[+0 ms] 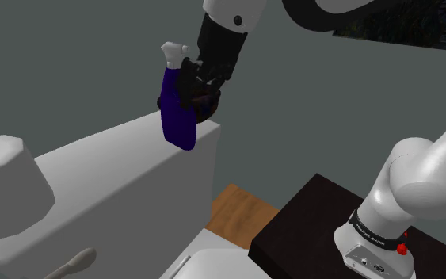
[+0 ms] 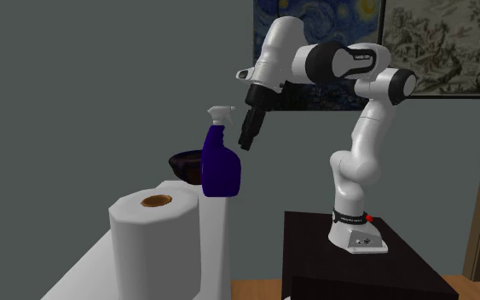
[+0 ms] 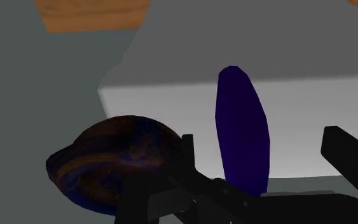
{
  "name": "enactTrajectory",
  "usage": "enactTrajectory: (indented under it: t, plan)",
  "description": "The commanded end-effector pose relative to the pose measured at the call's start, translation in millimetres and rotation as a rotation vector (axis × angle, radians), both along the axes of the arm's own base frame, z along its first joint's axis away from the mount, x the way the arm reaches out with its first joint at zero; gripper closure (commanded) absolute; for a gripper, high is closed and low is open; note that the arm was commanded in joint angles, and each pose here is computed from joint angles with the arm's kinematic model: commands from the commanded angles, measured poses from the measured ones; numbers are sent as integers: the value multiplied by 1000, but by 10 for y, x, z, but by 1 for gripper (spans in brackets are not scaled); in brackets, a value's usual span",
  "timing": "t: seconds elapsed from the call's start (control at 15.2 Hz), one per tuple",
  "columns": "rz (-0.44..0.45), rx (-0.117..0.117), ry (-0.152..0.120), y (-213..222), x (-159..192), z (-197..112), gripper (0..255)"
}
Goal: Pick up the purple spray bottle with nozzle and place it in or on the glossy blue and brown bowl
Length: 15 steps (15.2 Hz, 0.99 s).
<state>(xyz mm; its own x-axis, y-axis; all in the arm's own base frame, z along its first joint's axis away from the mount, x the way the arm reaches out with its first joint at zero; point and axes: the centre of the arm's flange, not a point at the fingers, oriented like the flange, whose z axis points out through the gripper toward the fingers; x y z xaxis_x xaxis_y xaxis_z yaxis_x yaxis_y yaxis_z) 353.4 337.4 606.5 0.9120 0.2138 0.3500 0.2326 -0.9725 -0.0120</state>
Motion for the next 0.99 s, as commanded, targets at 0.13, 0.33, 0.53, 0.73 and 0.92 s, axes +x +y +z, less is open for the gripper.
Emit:
enactTrajectory:
  t: [0.13,0.33,0.53,0.73,0.92]
  plan:
    - [4,2,-7,82,84,-158,0]
    - [4,2,-7,97,139,-306,0]
    - [4,2,-7,100,149,-334,0]
    - [4,2,-7,100,149,-334,0]
    - [4,2,-7,99,149,-334,255]
